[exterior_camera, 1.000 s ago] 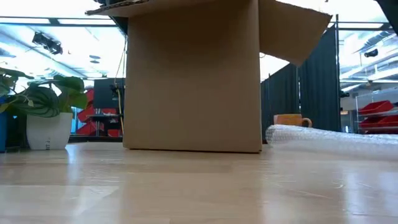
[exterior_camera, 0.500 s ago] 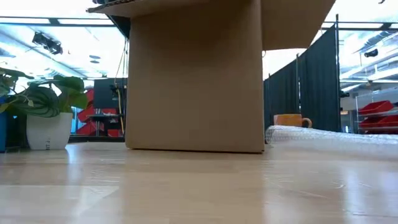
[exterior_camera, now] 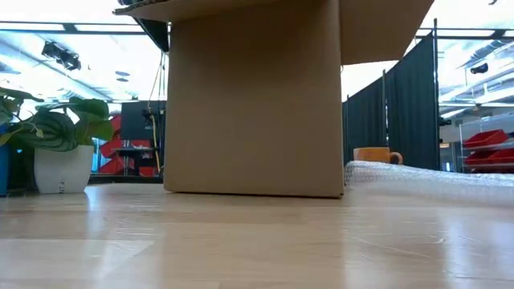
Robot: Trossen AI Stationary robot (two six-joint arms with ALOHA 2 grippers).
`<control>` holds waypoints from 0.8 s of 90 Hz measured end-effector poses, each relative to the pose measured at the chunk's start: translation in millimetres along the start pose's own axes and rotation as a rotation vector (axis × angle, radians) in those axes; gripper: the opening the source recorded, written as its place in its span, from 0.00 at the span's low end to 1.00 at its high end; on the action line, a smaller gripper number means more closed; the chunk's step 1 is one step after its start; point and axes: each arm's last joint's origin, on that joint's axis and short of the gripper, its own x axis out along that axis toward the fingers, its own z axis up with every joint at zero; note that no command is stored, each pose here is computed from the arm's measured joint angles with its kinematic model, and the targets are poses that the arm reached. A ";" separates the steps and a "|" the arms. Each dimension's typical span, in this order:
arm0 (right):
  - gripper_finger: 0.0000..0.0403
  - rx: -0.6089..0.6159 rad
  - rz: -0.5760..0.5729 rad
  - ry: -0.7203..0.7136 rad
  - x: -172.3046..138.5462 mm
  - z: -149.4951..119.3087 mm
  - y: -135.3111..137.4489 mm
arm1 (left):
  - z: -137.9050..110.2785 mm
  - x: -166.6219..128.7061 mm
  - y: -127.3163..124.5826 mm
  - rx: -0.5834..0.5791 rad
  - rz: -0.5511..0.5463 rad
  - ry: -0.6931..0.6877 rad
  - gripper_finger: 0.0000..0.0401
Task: Wrap mug
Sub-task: Adjust the brown cardboard box
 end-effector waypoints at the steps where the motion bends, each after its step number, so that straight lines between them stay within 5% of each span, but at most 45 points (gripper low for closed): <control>1: 0.58 -0.001 0.013 -0.003 -2.7 -0.3 1.2 | 0.2 -0.4 0.3 0.000 -0.001 0.000 0.29; 19: 0.57 -0.021 0.170 0.040 -29.6 -12.2 24.9 | 5.9 -12.5 8.9 -0.017 -0.071 0.024 0.29; 33: 0.56 -0.012 0.181 0.228 -33.9 -33.1 38.6 | 8.6 -29.5 11.0 -0.017 -0.201 0.037 0.29; 49: 0.55 0.008 -0.061 0.461 -29.7 -68.3 43.5 | -2.0 -52.0 -1.0 -0.012 -0.407 0.112 0.29; 72: 0.55 -0.082 -0.242 0.408 2.6 -102.4 50.2 | -23.3 -88.5 -22.5 -0.025 -0.486 -0.034 0.29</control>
